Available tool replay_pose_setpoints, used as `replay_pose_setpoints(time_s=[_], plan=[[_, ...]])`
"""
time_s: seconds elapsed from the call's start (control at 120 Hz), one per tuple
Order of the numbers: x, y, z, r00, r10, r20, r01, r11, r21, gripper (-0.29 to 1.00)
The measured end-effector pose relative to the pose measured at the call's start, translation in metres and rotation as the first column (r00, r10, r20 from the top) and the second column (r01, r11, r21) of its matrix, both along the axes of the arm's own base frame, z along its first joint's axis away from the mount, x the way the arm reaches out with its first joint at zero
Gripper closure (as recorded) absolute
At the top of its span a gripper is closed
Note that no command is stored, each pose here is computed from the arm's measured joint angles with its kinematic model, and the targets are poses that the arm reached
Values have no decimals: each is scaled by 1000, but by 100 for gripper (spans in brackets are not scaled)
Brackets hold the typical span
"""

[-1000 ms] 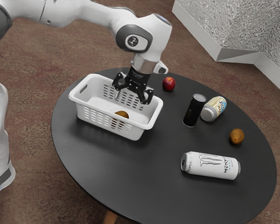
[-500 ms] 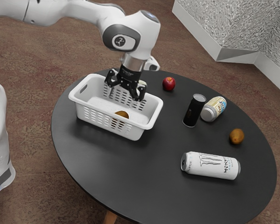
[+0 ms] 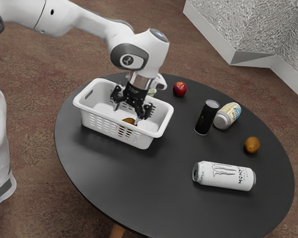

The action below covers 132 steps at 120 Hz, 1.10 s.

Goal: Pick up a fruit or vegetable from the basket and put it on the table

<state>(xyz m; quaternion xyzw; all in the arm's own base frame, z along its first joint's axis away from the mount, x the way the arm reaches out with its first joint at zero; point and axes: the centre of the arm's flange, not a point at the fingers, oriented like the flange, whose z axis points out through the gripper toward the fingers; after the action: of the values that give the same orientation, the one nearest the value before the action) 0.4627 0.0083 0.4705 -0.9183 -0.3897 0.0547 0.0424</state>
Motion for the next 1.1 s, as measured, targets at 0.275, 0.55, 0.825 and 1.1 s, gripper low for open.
replay_pose_setpoints(time_s=[0.275,0.55,0.825,1.1], plan=[[3,3,-12,1000,-18,25,18,1000,0,0],[1,2,-36,999,-33,24,33,999,-2,0],[4,4,-42,998,-39,43,39,999,-2,12],[4,10,-38,999,-28,45,28,1000,0,48]])
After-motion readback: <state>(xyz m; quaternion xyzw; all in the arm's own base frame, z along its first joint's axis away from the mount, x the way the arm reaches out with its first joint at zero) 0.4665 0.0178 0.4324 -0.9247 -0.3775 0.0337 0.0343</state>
